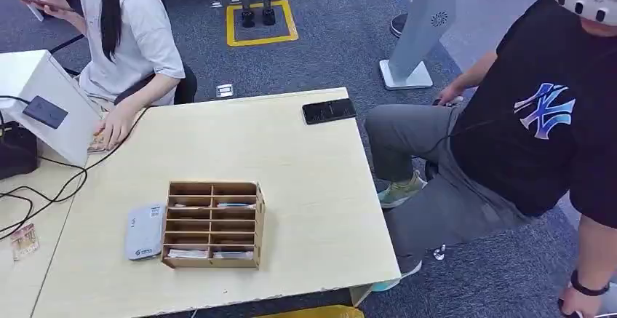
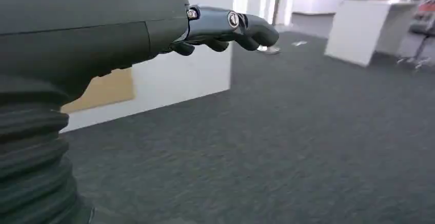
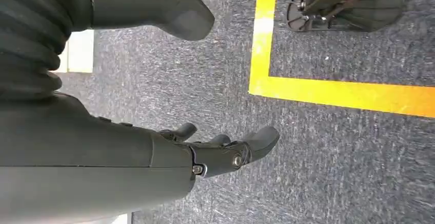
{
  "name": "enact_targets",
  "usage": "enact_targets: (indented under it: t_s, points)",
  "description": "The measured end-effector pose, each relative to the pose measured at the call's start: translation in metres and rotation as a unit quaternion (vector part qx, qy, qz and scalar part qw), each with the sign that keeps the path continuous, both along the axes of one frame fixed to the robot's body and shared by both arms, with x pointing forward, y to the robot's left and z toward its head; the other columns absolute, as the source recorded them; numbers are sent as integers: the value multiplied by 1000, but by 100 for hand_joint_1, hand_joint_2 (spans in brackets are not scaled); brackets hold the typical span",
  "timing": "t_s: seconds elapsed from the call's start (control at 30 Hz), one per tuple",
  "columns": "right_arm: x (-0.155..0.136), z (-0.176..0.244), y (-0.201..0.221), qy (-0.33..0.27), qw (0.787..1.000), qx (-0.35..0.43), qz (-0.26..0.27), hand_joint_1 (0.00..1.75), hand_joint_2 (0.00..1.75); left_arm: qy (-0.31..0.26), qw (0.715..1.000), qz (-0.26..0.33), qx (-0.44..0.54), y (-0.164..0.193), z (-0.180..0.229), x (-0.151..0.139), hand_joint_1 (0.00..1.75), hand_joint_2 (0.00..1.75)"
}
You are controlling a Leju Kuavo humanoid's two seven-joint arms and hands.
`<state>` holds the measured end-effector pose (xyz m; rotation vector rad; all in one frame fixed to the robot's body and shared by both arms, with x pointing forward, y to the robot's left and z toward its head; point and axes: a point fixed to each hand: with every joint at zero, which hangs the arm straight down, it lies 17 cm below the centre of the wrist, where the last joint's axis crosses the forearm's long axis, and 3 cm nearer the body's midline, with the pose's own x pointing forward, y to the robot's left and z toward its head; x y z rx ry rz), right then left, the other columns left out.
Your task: Pass the card to the sensor for recognition and then transmit it.
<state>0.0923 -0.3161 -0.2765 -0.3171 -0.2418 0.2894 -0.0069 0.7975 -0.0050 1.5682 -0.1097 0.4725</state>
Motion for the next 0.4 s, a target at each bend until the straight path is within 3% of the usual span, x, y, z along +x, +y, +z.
enact_targets:
  t_s: [0.1, 0.17, 0.23, 0.3, 0.4]
  points:
    - [-5, -1, -2, 12, 1000, -1, -12, 0, 175, -26, 991, 88, -101, -70, -77, -28, 0, 175]
    - [-11, -2, -2, 29, 999, 0, -15, 0, 175, -42, 970, 139, -195, -145, -139, -36, 0, 175]
    - [-14, -2, -6, 35, 999, -3, -18, 0, 175, -9, 941, 174, -289, -234, -187, -43, 0, 175]
    - [-12, -2, -13, 33, 999, -9, -17, 0, 175, 55, 919, 165, -353, -303, -210, -43, 0, 175]
    - [-9, -1, -20, 27, 999, -15, -11, 0, 175, 97, 902, 116, -404, -353, -227, -30, 0, 175]
